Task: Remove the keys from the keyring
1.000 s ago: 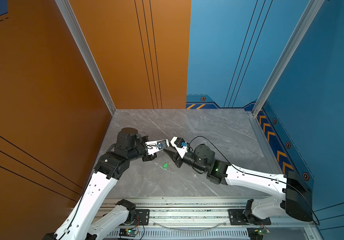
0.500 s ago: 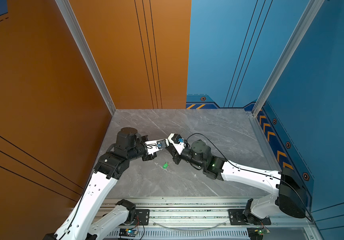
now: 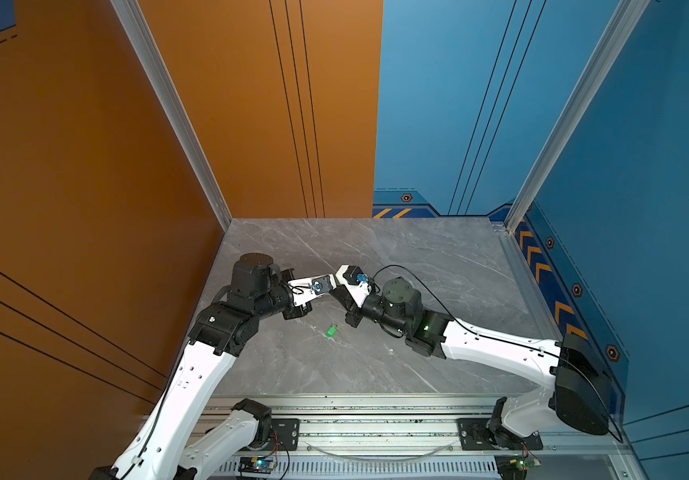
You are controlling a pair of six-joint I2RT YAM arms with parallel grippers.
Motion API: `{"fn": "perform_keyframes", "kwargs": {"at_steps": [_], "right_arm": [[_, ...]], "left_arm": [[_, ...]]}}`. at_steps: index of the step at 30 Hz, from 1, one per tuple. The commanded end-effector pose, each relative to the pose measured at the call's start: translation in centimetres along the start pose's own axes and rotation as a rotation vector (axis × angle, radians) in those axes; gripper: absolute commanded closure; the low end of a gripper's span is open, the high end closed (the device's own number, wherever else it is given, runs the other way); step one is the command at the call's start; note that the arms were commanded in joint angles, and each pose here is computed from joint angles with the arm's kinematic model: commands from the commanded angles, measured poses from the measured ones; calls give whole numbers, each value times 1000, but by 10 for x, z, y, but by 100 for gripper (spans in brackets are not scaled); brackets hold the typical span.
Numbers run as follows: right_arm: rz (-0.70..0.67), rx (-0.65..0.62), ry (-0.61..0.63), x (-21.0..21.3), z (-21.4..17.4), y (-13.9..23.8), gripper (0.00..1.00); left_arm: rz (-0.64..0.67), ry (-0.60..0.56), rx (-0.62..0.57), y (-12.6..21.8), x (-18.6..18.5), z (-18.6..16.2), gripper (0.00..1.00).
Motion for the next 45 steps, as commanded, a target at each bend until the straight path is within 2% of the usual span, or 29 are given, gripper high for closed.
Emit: {"fn": "perform_keyframes", "kwargs": {"at_steps": [1, 12, 22, 28, 31, 33, 45], "right_arm": [[1, -27, -16, -2, 12, 2, 99], [-10, -143, 35, 1, 25, 16, 100], [-12, -171, 46, 5, 27, 10, 100], [1, -135, 26, 0, 15, 6, 86], [24, -80, 40, -1, 10, 8, 73], [34, -51, 44, -1, 9, 11, 67], [83, 37, -10, -11, 14, -4, 69]], "left_arm": [[42, 5, -7, 1, 7, -3, 100], [61, 92, 33, -11, 0, -27, 100], [53, 141, -64, -11, 7, -15, 100], [84, 136, -88, -1, 13, -7, 100], [83, 128, -83, -2, 12, -8, 100], [73, 131, -84, -3, 9, -10, 100], [73, 126, -84, -1, 4, -11, 100]]}}
Point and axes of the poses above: each gripper's point midway between its finger pads, its own y axis back along the fingers, its own x axis along the line the jaws close on, z = x × y, the point moved 9 cm from there along y, back along the fingers, and after that the axes turned 10 degrees about -y, right-handed, at the moved point
